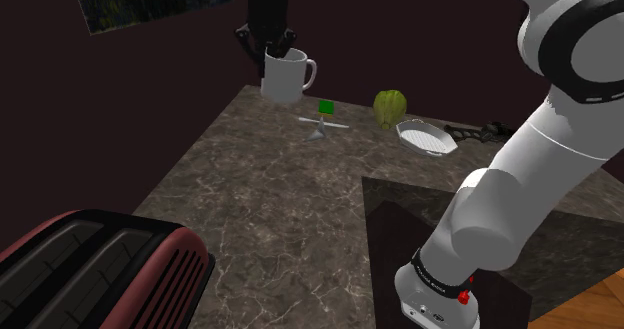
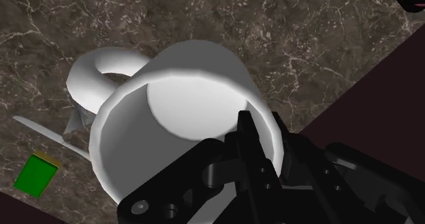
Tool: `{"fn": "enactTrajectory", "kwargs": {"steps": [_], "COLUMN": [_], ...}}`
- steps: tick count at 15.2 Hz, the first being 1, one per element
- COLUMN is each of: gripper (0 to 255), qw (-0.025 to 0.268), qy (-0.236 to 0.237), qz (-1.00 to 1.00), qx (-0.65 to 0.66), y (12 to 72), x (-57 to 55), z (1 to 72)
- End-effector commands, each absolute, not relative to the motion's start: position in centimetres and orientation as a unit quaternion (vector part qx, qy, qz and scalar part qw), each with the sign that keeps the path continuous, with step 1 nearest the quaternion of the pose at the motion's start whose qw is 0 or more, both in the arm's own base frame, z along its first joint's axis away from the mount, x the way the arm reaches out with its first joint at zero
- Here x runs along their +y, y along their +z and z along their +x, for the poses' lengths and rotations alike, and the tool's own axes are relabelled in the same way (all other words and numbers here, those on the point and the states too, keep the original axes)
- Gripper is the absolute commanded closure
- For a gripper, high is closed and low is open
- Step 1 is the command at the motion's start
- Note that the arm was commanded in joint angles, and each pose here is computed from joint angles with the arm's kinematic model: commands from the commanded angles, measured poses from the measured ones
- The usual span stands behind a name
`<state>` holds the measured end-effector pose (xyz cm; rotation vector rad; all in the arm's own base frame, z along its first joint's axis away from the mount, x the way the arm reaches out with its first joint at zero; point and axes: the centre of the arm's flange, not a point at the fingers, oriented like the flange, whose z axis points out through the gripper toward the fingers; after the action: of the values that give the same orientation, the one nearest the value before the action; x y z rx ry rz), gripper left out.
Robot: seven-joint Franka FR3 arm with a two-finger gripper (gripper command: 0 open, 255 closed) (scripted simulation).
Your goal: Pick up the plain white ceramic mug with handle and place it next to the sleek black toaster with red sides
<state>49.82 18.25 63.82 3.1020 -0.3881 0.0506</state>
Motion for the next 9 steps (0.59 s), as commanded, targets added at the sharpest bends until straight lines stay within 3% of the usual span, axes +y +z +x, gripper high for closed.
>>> {"fn": "enactTrajectory", "kwargs": {"steps": [1,9], "gripper": [255,255], "qw": [0.008,0.008], "qy": [0.016,0.016], "qz": [0.992,0.992], "qx": [-0.125,-0.125], "y": [63.9,63.9], "x": [19.5,24.7], "z": [47.7,38.5]}}
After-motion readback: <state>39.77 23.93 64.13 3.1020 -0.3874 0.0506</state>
